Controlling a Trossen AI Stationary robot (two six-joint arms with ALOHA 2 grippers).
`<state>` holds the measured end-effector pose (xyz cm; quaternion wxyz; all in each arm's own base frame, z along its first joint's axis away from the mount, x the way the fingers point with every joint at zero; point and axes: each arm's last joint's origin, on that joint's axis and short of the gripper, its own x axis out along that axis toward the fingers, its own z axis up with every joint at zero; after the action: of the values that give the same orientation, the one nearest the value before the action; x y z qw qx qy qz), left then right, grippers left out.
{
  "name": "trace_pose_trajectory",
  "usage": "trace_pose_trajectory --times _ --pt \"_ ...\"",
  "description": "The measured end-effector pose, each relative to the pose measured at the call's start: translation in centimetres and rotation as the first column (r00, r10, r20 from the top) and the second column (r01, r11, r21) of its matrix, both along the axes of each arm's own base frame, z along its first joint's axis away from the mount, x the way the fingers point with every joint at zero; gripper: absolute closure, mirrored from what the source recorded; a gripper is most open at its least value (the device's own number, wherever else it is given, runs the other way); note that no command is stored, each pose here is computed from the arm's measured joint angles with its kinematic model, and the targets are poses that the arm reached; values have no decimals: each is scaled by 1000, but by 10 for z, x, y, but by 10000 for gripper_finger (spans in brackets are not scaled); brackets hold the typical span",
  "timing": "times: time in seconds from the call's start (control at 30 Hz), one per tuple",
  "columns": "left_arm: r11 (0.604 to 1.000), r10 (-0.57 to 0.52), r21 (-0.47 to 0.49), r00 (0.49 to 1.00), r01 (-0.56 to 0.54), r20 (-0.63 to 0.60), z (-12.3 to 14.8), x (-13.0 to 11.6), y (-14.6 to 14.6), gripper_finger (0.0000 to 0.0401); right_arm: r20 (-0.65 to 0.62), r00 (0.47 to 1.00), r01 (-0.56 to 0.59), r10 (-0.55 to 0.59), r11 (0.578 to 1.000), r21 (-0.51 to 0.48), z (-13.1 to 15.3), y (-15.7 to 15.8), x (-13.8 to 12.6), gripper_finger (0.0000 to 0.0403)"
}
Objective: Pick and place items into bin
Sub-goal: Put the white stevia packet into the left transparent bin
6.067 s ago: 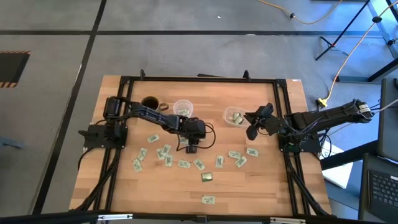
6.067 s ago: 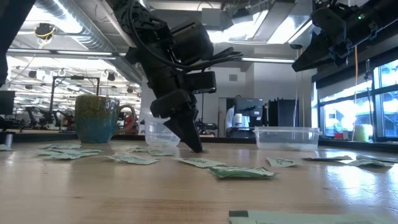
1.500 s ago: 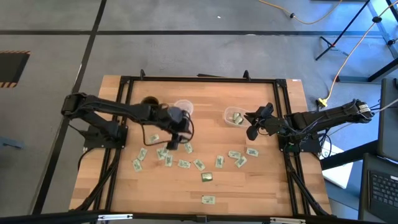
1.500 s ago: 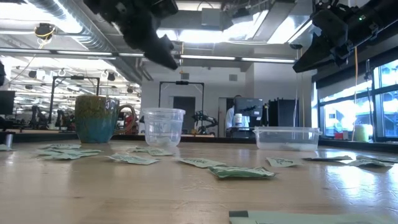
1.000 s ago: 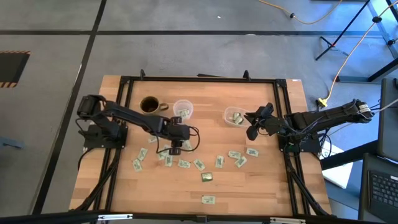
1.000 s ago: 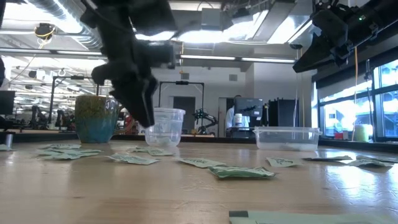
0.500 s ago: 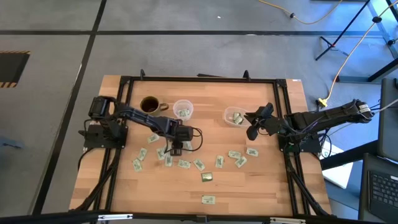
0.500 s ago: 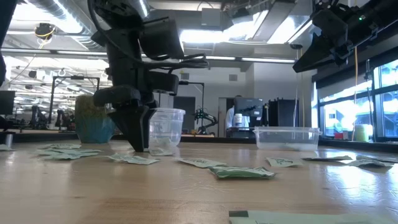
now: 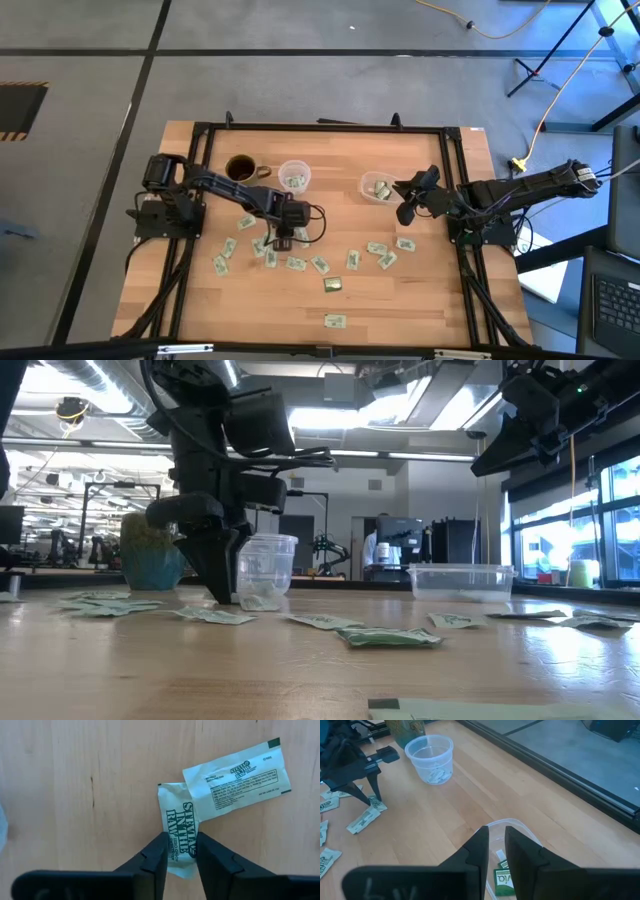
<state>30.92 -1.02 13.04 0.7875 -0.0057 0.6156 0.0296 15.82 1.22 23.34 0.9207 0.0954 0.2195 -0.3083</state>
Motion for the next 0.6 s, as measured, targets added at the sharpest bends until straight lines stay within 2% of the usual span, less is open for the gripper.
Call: trace_pose_trajectory --times 0.3,0.6 --pt "1000 -12 22 999 11 37 19 -6 1 349 -1 1000 0 0 1000 0 0 0 0 336" --pt "1000 -11 25 999 10 35 20 -7 1 382 -1 1000 0 0 1000 -1 0 0 0 336"
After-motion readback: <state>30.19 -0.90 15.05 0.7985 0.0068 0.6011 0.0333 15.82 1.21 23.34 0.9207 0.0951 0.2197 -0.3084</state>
